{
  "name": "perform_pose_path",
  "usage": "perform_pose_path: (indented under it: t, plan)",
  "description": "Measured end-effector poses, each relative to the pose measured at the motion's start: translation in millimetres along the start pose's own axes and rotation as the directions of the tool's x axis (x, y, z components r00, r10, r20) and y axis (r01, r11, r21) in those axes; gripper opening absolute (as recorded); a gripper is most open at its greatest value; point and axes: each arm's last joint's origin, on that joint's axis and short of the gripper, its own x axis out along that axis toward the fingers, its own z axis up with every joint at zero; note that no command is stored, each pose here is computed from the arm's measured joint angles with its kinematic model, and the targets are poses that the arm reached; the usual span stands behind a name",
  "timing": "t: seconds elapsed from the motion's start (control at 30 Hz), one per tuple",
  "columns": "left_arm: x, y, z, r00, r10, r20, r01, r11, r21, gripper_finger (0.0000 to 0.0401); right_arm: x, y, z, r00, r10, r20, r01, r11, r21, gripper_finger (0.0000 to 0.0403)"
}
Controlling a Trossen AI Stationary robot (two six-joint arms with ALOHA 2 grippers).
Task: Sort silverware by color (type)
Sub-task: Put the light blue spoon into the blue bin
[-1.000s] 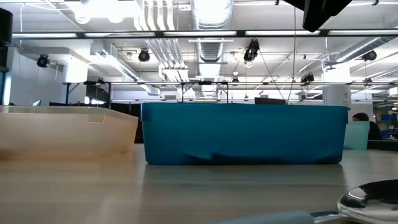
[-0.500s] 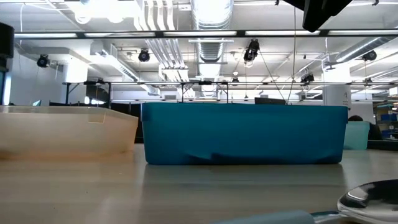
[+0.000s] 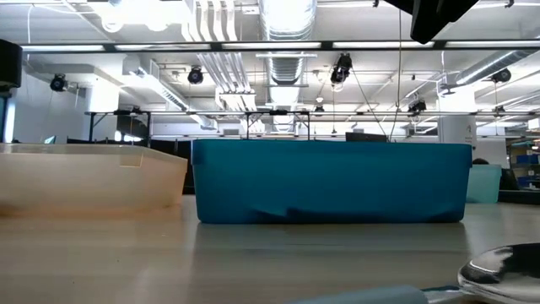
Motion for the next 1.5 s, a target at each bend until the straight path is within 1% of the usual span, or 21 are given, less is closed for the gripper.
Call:
perform_pose_path:
  t: [0.07,0.27,0.33,0.4,0.5,0.6,0.77,0.83,0.9,1.0,1.07,1.17,1.23,1.27,1.3,1.33,1.43,1.47,1.5]
  plan:
    - [0,0,0,1.0,0.002,0.002,-0.002,1.0,0.003,0.0031,0,0,0,1.0,0.0,0.0,0.0,1.0,0.0,0.0109]
    - [0,0,1,0.998,-0.022,0.061,0.023,1.0,-0.008,0.0029,0,0,0,1.0,0.0,0.0,0.0,1.0,0.0,0.0109]
    - [0,-2,3,0.993,-0.042,0.109,0.043,0.999,-0.006,0.0029,0,0,0,1.0,0.0,0.0,0.0,1.0,0.0,0.0109]
    - [-3,-6,5,0.982,-0.084,0.169,0.086,0.996,-0.007,0.0029,0,0,0,1.0,-0.001,0.0,0.001,1.0,0.0,0.0109]
    - [-8,-12,7,0.95,-0.151,0.274,0.156,0.988,0.003,0.0029,0,0,0,1.0,0.0,0.0,0.0,1.0,0.0,0.0109]
    - [-15,-18,10,0.913,-0.206,0.353,0.21,0.977,0.027,0.0029,0,0,0,1.0,-0.001,0.0,0.001,1.0,0.001,0.0109]
    - [-27,-27,13,0.823,-0.287,0.49,0.275,0.956,0.097,0.0029,0,0,0,1.0,0.0,0.0,0.0,1.0,0.002,0.0109]
    - [-32,-30,14,0.799,-0.306,0.518,0.277,0.951,0.134,0.0029,0,0,0,1.0,0.0,0.0,0.0,1.0,0.003,0.0109]
    - [-36,-31,15,0.789,-0.308,0.532,0.255,0.951,0.174,0.0029,0,0,0,1.0,0.0,0.0,0.0,1.0,0.003,0.0109]
    - [-42,-29,19,0.787,-0.276,0.552,0.189,0.959,0.211,0.0029,0,0,0,1.0,-0.001,0.0,0.001,1.0,0.003,0.0109]
    - [-44,-25,22,0.762,-0.258,0.594,0.148,0.962,0.228,0.0029,0,0,0,1.0,0.0,0.0,0.0,1.0,0.003,0.0109]
    - [-47,-20,27,0.712,-0.247,0.657,0.118,0.965,0.235,0.0029,0,0,0,1.0,0.0,0.0,0.0,1.0,0.003,0.0109]
    - [-48,-19,28,0.677,-0.258,0.69,0.123,0.963,0.239,0.0029,0,0,0,1.0,0.0,0.0,0.0,1.0,0.004,0.0109]
    - [-49,-20,29,0.65,-0.272,0.71,0.133,0.96,0.246,0.0029,0,0,0,1.0,0.0,0.0,0.0,1.0,0.004,0.0109]
    - [-50,-21,30,0.61,-0.292,0.737,0.148,0.955,0.256,0.0029,0,0,0,1.0,0.0,0.001,0.0,1.0,0.004,0.0109]
    - [-53,-22,31,0.561,-0.314,0.766,0.169,0.949,0.265,0.0029,0,0,0,1.0,0.0,0.004,0.0,1.0,0.005,0.0109]
    - [-63,-27,33,0.378,-0.378,0.845,0.251,0.92,0.3,0.0029,0,1,5,0.998,-0.018,0.06,0.018,1.0,0.013,0.0109]
    - [-66,-29,33,0.334,-0.389,0.858,0.273,0.912,0.307,0.0029,0,1,7,0.996,-0.027,0.089,0.026,1.0,0.011,0.0109]
    - [-70,-31,34,0.329,-0.39,0.86,0.289,0.909,0.302,0.0029,-1,2,9,0.992,-0.03,0.121,0.03,1.0,0.007,0.0109]
